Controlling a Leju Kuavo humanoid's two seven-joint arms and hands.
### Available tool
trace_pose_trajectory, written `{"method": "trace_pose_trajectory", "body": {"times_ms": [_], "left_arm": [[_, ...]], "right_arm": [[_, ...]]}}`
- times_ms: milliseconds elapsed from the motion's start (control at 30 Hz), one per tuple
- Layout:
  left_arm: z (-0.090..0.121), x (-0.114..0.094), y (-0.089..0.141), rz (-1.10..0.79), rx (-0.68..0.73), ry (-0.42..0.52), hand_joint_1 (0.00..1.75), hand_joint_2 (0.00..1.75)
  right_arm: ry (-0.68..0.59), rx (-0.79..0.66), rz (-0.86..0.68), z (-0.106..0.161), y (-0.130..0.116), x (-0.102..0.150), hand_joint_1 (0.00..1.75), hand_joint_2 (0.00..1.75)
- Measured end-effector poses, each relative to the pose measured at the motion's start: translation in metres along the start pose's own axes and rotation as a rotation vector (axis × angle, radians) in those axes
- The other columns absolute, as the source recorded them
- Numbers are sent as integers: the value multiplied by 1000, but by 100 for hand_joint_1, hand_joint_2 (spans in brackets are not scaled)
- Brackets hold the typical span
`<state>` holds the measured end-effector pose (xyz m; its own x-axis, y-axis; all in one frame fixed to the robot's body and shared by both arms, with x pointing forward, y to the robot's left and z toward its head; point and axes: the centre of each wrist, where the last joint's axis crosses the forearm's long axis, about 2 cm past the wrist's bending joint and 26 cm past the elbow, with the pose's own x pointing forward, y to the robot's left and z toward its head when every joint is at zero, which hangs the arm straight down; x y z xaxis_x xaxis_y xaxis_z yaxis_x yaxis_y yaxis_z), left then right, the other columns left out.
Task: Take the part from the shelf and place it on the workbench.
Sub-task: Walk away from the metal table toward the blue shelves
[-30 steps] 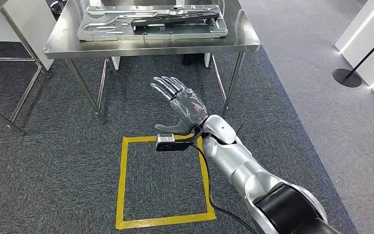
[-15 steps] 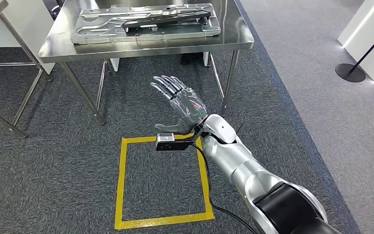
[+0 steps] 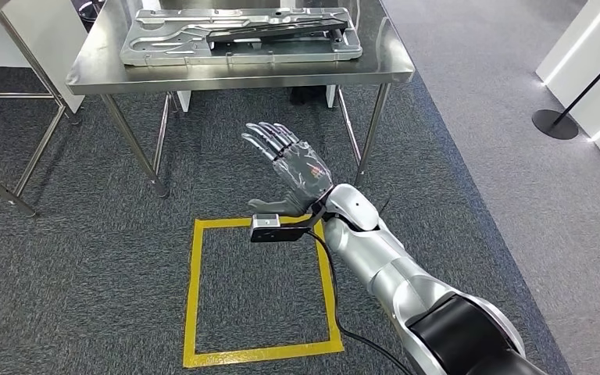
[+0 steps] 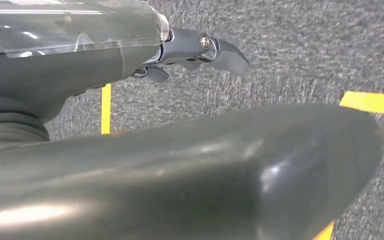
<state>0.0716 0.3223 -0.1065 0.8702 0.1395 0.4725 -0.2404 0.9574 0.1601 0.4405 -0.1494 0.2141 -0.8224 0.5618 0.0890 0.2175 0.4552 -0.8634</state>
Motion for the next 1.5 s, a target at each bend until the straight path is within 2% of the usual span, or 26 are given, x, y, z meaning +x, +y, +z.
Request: {"method": "trace_pose_trajectory", "body": {"times_ms": [67, 100, 133, 200, 467, 600, 1500], "left_arm": [[0, 0, 0, 0, -1, 0, 0, 0], [0, 0, -1, 1, -2, -1, 0, 0], [0, 0, -1, 1, -2, -1, 0, 0], [0, 0, -1, 1, -2, 0, 0, 0], [0, -1, 0, 0, 0, 1, 0, 0], [0, 0, 1, 0, 1, 0, 0, 0], [0, -1, 0, 0, 0, 2, 0, 0]], "right_arm": [[-1, -1, 2, -1, -1, 0, 0, 44], [-2, -3, 4, -2, -2, -1, 0, 87], [-3, -4, 5, -2, -2, -1, 0, 87], [-4, -5, 6, -3, -3, -1, 0, 175], [-3, -3, 2, -2, -1, 0, 0, 175], [-3, -3, 1, -2, -1, 0, 0, 0], [-3, -3, 2, -2, -1, 0, 0, 0]]}}
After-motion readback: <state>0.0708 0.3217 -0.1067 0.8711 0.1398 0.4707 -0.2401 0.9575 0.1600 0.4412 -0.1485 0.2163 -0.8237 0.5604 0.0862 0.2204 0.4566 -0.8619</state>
